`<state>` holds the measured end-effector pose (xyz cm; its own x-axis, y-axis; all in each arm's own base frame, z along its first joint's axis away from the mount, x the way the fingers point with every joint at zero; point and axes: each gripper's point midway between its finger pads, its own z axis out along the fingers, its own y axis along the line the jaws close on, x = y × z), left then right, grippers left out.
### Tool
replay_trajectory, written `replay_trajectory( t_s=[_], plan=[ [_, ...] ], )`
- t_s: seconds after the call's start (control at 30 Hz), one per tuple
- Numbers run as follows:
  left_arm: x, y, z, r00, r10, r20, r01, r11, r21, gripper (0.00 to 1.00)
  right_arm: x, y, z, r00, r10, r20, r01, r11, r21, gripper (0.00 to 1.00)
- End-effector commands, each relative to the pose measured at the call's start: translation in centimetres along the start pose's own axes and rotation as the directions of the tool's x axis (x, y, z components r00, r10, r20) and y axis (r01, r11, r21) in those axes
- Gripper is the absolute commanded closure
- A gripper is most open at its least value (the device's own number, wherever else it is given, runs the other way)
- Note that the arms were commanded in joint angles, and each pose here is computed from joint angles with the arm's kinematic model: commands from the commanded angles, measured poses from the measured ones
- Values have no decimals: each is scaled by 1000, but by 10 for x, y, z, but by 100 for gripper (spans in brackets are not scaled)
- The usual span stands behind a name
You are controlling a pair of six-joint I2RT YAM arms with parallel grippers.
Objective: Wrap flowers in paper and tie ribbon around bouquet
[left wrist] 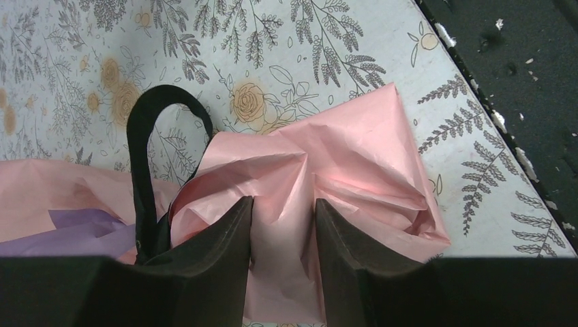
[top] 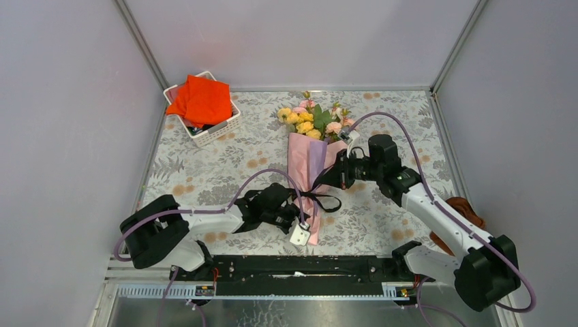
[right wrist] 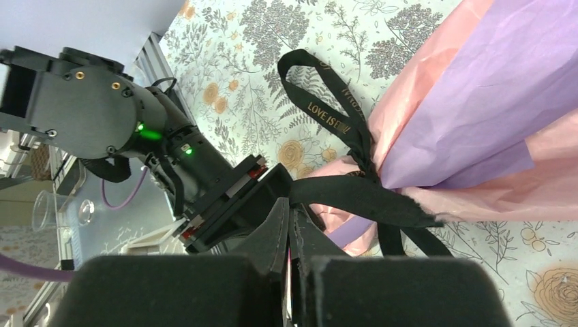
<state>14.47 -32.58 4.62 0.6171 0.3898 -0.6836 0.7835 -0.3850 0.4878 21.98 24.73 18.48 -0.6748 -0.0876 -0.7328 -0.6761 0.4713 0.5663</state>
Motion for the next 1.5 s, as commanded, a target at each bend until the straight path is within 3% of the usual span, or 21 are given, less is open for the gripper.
replay_trajectory(
  t_s=[0.0, 0.23, 0.33, 0.43, 0.5, 0.57, 0.6, 0.77, 0.87, 1.0, 1.1, 1.17, 1.23, 1.3, 1.47],
  plan=[
    [3, 4, 2, 1000, 10, -9, -10, 1000, -21, 56, -16, 27, -14, 999, -25, 20, 26, 998, -48, 100],
    [5, 7, 3, 1000, 16, -13, -16, 1000, -20, 57, -11, 38, -27, 1000, -21, 8, 21, 999, -49, 100],
    [4, 8, 2, 1000, 13, -12, -13, 1000, -18, 56, 4, 32, -20, 999, 49, -20, -49, 998, -40, 98],
    [-5, 6, -5, 1000, 27, -1, -27, 1000, 13, 46, 41, 18, -4, 984, 124, -131, -118, 992, 48, 70],
    [-10, 3, -11, 999, 49, -7, -48, 998, 50, 34, 69, 12, 0, 953, 139, -270, -109, 986, 125, 56],
    [-12, -4, -22, 998, 59, -32, -55, 993, 101, 30, 80, 8, -6, 924, 141, -356, -78, 979, 187, 43],
    [-11, -10, -29, 996, 77, -53, -69, 988, 141, 28, 72, 4, -12, 927, 124, -354, -42, 972, 229, 35],
    [-15, -22, -70, 990, -11, -143, 41, 977, 208, 23, 42, -24, -35, 968, 85, -235, 27, 899, 437, 24],
    [-5, -9, -88, 959, -201, -198, 227, 967, 118, 30, 56, -48, -28, 960, 155, -233, -19, 867, 498, 26],
    [27, 21, -104, 846, -478, -235, 466, 878, -106, 46, 45, -45, -6, 970, 110, -218, -7, 906, 422, 33],
    [56, 29, -105, 760, -588, -278, 533, 808, -252, 70, 24, -30, 12, 989, 46, -142, -1, 953, 304, 37],
    [57, 29, -99, 756, -609, -240, 551, 790, -268, 77, 18, -23, 23, 994, 38, -103, -11, 969, 248, 40],
    [41, 33, -87, 762, -633, -135, 596, 768, -235, 79, 18, -23, 30, 993, 64, -101, -39, 972, 230, 41],
    [23, 40, -75, 738, -674, -45, 653, 728, -210, 80, 24, -24, 37, 988, 100, -117, -73, 973, 217, 42],
    [33, 34, -54, 706, -707, -50, 684, 698, -210, 73, 33, -32, 38, 984, 122, -130, -88, 966, 243, 43]
  ],
)
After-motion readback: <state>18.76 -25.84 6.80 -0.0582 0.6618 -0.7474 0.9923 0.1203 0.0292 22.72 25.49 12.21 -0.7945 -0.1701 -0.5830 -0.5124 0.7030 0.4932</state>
